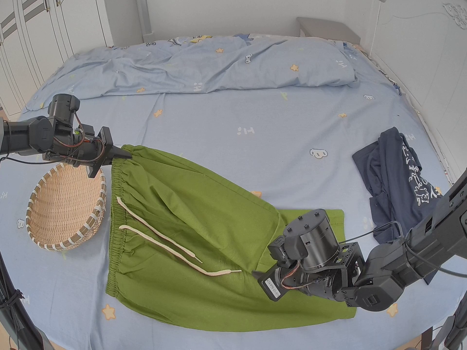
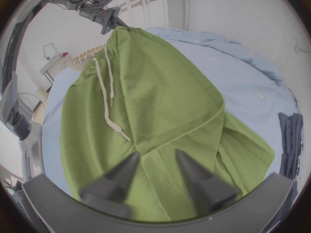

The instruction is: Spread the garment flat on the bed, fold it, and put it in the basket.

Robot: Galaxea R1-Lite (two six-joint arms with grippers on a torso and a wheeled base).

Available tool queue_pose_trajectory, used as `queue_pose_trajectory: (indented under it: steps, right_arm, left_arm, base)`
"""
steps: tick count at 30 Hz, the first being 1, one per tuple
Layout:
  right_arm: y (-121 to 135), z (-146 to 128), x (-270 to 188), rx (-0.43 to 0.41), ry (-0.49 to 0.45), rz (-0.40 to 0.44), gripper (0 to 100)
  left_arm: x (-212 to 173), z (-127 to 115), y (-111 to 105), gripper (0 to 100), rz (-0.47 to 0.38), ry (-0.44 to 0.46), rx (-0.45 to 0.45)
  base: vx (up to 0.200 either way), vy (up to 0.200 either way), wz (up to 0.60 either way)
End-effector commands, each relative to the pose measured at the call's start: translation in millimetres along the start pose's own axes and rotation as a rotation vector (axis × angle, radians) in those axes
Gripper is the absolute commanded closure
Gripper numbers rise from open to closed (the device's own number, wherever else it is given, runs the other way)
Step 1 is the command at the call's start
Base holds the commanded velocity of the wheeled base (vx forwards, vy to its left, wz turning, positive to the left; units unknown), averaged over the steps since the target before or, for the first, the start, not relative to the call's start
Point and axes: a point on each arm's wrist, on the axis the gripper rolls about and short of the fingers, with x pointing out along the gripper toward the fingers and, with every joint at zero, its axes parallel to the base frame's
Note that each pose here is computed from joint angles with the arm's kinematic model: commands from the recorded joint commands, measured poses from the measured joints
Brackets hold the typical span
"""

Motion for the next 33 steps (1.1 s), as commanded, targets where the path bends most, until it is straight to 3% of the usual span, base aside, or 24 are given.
queue_pose_trajectory:
  steps: [1, 12, 27, 28, 33]
  right_arm:
    - [7, 1, -2, -0.012, -0.007, 0.014, 0]
    - [5, -11, 15, -0.013, 0.051, -0.013, 0]
    - [-5, -8, 29, 0.013, 0.048, -0.051, 0]
    - [-6, -9, 31, 0.014, 0.052, -0.055, 100]
    - [-7, -10, 31, 0.017, 0.056, -0.057, 100]
  left_arm:
    - [0, 0, 0, 100, 0.0, 0.0, 0.0]
    - [1, -1, 0, 100, 0.001, 0.003, -0.001]
    - [0, 0, 1, 100, 0.002, 0.001, -0.002]
    - [0, 0, 1, 100, 0.002, 0.001, -0.002]
    - [0, 0, 0, 100, 0.001, 0.001, 0.0]
  base:
    - [0.0, 0.0, 0.0]
    - [0.0, 0.0, 0.0]
    - [0.0, 0.0, 0.0]
    - [0.0, 0.0, 0.0]
    - [0.0, 0.0, 0.0]
